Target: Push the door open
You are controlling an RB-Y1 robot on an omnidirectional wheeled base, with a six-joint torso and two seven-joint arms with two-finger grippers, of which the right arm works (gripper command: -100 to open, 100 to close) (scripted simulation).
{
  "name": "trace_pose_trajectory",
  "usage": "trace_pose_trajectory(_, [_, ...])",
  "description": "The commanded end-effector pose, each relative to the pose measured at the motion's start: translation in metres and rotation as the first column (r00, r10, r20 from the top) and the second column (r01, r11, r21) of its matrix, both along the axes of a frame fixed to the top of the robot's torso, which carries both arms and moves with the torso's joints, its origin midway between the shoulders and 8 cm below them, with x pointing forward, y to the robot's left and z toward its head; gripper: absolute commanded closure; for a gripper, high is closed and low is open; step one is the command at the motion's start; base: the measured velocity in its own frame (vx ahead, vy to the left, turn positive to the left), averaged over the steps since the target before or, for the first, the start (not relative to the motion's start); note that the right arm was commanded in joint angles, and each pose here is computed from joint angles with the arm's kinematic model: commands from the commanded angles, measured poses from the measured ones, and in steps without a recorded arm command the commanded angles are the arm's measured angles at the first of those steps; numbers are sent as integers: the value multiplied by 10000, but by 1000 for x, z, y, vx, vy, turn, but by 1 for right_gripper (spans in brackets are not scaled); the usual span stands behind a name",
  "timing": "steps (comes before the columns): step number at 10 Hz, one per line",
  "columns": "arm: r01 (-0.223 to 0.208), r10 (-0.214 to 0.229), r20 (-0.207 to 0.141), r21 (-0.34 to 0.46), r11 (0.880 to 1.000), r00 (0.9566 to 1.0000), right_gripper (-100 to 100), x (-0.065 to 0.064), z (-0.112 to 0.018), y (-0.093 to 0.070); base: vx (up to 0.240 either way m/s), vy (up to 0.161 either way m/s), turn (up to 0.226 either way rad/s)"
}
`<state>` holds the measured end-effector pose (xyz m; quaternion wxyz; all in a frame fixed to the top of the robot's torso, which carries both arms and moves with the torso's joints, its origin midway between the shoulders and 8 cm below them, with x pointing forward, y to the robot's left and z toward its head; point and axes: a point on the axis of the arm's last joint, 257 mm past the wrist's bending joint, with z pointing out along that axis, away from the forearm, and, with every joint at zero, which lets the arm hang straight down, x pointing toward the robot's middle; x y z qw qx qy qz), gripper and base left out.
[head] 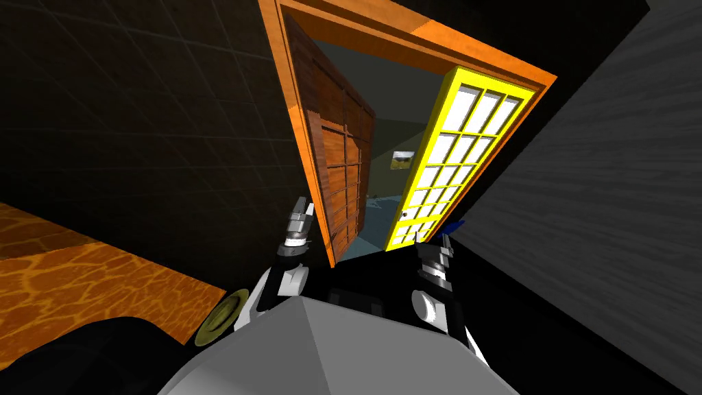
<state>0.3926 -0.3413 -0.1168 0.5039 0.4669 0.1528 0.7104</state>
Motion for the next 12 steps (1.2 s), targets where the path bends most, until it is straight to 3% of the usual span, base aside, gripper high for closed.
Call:
trace_pose_trajectory(1, [-36,37,-21,462,9989,10000,-100,1,-11,-6,29,-165,281])
trace_pose_trajectory(4, [-58,65,-57,1137,9935,10000,-100,2,-28,-16,36,-182,303])
trace_pose_trajectory(7, [-30,48,-85,2005,9797,10000,-100,3,-50,-28,32,-210,334])
trace_pose_trajectory(11, [73,-45,-101,3021,9532,9999,-100,1,-77,-42,-8,-183,289])
trace_pose_trajectory(12, [123,-94,-104,3352,9421,9999,-100,0,-86,-47,-13,-202,337])
